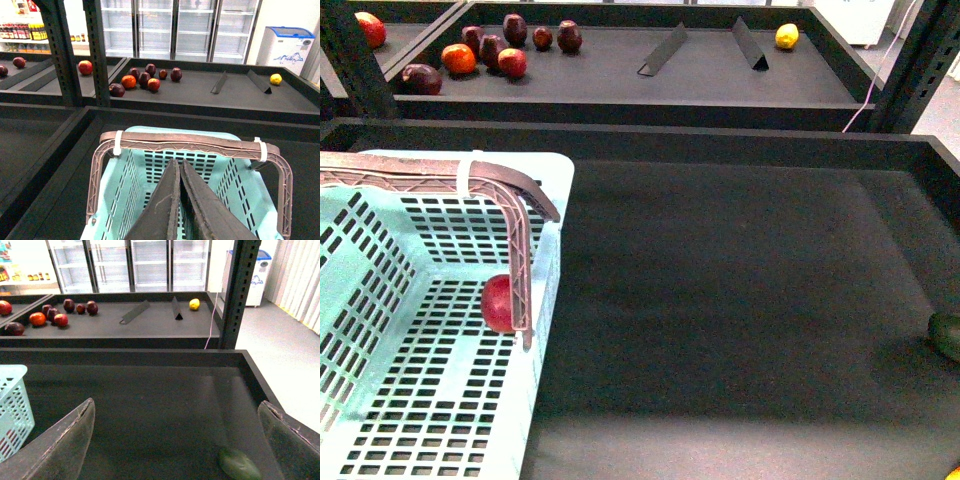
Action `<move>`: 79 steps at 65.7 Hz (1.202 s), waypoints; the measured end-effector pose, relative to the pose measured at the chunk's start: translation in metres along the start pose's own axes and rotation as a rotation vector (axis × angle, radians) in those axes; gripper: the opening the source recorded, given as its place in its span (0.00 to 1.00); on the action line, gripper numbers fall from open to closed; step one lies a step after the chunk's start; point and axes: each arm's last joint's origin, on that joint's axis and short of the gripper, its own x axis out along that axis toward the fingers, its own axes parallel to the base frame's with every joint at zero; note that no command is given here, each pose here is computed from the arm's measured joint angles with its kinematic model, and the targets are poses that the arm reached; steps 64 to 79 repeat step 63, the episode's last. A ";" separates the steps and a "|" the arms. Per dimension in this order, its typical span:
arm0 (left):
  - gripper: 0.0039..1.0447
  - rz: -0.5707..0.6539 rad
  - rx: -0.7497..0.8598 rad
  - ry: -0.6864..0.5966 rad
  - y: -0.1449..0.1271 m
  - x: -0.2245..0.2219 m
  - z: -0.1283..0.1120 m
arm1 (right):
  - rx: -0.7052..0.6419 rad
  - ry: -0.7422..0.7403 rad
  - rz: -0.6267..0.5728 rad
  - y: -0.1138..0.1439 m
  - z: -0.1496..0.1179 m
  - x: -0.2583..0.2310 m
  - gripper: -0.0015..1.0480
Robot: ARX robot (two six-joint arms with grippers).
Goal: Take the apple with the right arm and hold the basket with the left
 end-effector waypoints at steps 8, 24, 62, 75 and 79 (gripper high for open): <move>0.03 0.000 0.000 0.000 0.000 0.000 0.000 | 0.000 0.000 0.000 0.000 0.000 0.000 0.92; 0.03 0.000 0.000 0.000 0.000 0.000 0.000 | 0.000 0.000 0.000 0.000 0.000 0.000 0.92; 0.95 0.000 0.002 0.000 0.000 0.000 0.000 | 0.000 0.000 0.000 0.000 0.000 0.000 0.92; 0.94 0.000 0.002 0.000 0.000 0.000 0.000 | 0.000 0.000 0.000 0.000 0.000 0.000 0.92; 0.94 0.000 0.002 0.000 0.000 0.000 0.000 | 0.000 0.000 0.000 0.000 0.000 0.000 0.92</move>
